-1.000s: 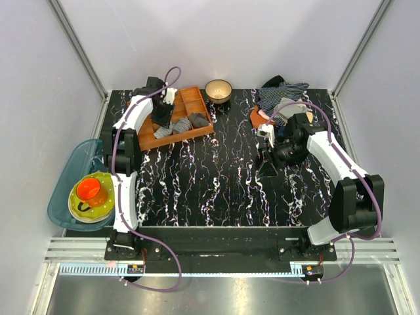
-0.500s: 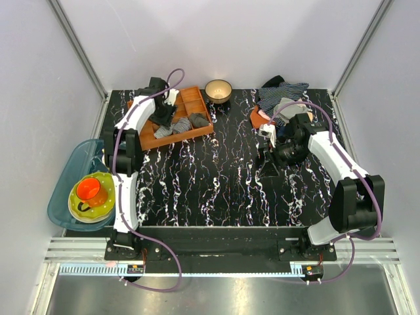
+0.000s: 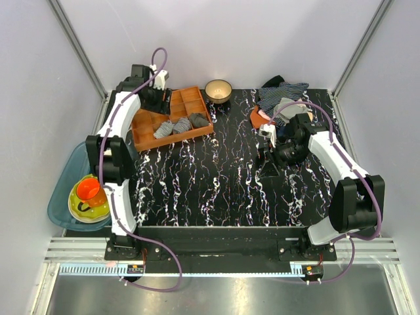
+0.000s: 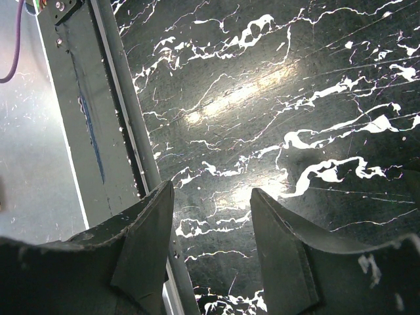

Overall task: Roll the underwear
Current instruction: Reset both arms

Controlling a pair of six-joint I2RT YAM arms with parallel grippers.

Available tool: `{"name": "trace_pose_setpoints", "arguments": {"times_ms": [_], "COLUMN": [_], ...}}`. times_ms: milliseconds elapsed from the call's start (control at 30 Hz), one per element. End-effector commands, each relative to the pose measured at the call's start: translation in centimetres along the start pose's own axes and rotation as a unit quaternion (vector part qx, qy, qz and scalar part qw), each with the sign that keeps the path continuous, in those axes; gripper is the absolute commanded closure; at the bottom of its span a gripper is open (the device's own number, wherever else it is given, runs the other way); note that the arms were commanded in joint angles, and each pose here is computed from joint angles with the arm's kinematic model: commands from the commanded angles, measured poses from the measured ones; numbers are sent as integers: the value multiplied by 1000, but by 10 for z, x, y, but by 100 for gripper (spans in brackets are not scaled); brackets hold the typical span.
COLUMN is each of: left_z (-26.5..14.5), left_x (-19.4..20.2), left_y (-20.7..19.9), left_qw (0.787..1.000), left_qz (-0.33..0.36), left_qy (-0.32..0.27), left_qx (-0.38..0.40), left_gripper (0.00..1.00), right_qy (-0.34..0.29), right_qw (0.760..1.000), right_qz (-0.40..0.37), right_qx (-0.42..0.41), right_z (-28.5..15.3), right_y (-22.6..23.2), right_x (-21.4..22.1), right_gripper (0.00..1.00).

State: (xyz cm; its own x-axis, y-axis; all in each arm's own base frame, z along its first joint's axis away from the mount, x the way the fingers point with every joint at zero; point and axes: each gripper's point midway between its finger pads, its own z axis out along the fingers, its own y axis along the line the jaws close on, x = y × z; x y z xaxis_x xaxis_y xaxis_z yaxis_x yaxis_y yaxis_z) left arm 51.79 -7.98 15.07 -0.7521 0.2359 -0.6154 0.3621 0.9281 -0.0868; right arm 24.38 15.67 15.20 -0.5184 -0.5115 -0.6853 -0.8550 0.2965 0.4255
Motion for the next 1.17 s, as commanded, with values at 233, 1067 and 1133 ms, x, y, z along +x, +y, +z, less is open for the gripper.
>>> {"name": "trace_pose_setpoints", "arguments": {"times_ms": [233,1067,1133], "left_z": [-130,-240,-237], "left_x": [-25,111,112], "left_y": [-40,-117,-118], "left_qw": [977,908,912], "left_qz": [-8,-53,-57], "left_qy": [-210,-405,-393], "left_qx": [32,94,99], "left_gripper": [1,1,1], "right_qy": [-36,-297,-296], "right_qw": [993,739,741], "right_qz": [-48,141,146], "right_qx": [98,587,585], "right_z": [-28,-211,-214], "right_y": [-15,-79,-80], "right_x": [-32,-89,-86], "right_gripper": [41,0,0]}}
